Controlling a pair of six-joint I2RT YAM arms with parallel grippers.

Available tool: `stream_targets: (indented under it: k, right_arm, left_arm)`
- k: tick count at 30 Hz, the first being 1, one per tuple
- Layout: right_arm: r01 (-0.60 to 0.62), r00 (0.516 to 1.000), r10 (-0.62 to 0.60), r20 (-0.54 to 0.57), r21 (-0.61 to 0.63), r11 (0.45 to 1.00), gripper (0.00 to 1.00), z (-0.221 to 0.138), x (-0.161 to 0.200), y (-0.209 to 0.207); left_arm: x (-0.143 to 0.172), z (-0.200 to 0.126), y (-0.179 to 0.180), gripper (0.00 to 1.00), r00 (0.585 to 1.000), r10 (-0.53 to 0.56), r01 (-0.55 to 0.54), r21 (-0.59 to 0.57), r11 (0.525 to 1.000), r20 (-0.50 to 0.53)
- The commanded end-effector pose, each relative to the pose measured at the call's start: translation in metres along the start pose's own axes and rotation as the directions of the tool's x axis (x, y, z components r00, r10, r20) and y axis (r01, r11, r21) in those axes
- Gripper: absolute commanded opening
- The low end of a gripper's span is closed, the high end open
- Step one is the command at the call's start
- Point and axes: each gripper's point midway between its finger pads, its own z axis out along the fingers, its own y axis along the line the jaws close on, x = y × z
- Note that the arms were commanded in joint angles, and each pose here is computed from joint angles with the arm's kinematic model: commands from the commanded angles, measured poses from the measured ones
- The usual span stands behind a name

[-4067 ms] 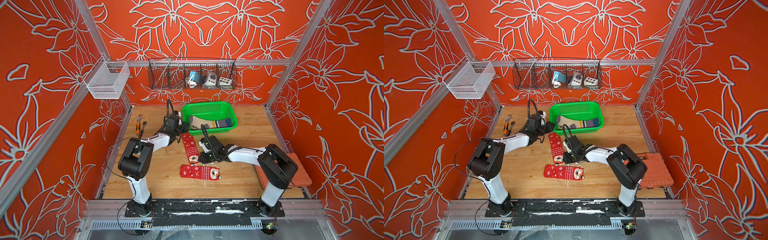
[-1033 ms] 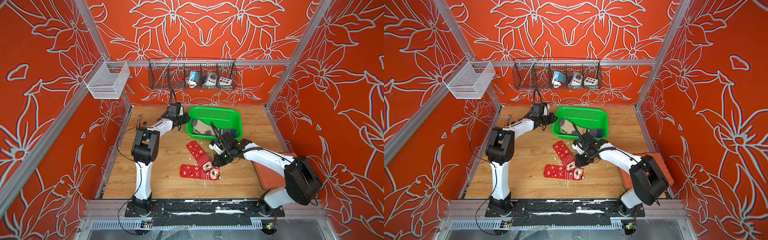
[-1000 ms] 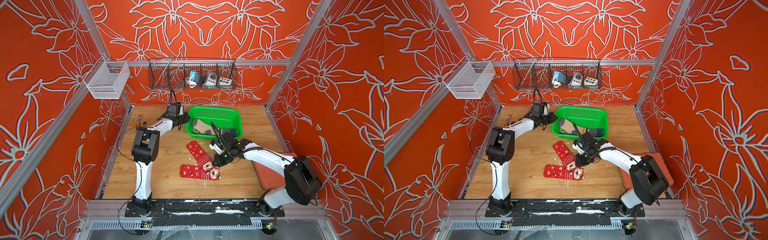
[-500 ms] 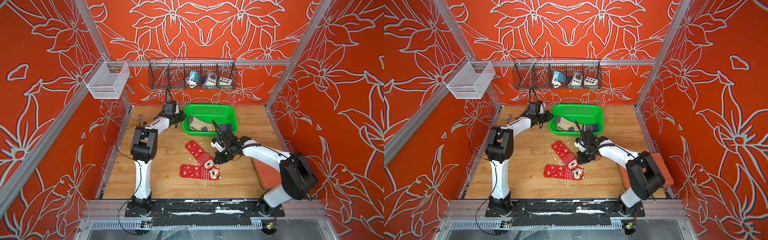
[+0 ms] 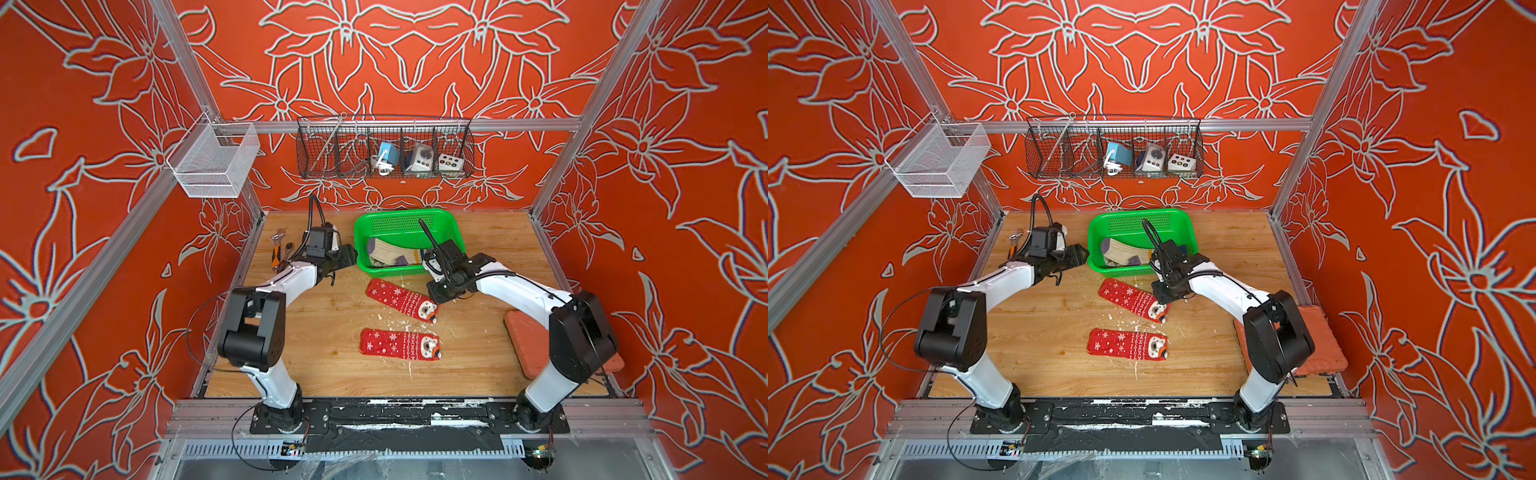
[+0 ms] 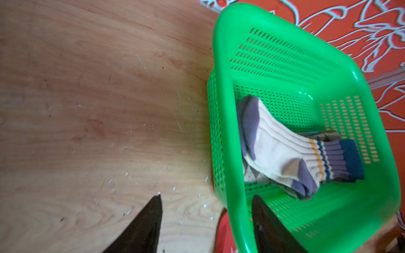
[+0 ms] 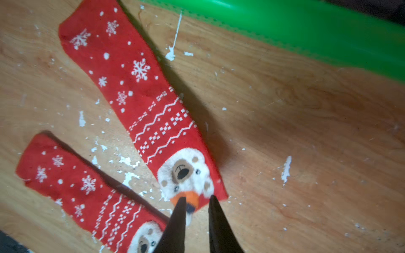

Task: Place the socks together as a pair
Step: Adjust the bin at the center of the board.

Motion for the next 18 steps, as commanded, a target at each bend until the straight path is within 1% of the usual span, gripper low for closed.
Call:
stream_targets:
  k: [1,4,6,9,11,14,18]
  right_arm:
    - [-0.010,1.000,0.011,-0.019,0.052,0.999,0.27,0.009,0.011,-0.012]
    - [-0.041,0.999,0.041,0.009,0.011,0.999,0.28,0.012,0.018,-0.007]
    - [-0.054,0.998,0.054,0.027,0.000,0.999,0.28,0.011,0.021,-0.006]
    - [-0.059,0.997,0.059,0.041,-0.001,0.998,0.28,0.009,0.024,-0.007]
    - [-0.065,0.997,0.065,0.046,-0.002,0.998,0.28,0.008,0.025,-0.008]
    - [-0.074,0.996,0.074,0.058,-0.007,0.997,0.28,0.004,0.029,-0.009]
    - [-0.088,0.994,0.088,0.070,-0.006,0.996,0.29,-0.001,0.037,-0.016]
  left_arm:
    - [0.012,-0.018,0.004,0.66,0.999,0.008,-0.008,0.007,1.000,0.044]
    - [0.033,-0.034,-0.007,0.66,0.998,-0.027,0.021,0.093,0.995,0.059]
    - [0.046,-0.038,-0.019,0.66,0.998,-0.025,0.017,0.132,0.991,0.064]
    - [0.061,-0.033,-0.038,0.59,0.999,-0.014,0.007,0.186,0.982,0.036]
    - [0.070,-0.028,-0.057,0.50,1.000,0.003,-0.003,0.230,0.973,0.000]
    - [0.077,-0.022,-0.083,0.37,0.999,0.030,-0.024,0.269,0.963,-0.015]
    - [0.074,-0.006,-0.091,0.34,0.999,0.043,-0.037,0.250,0.968,-0.017]
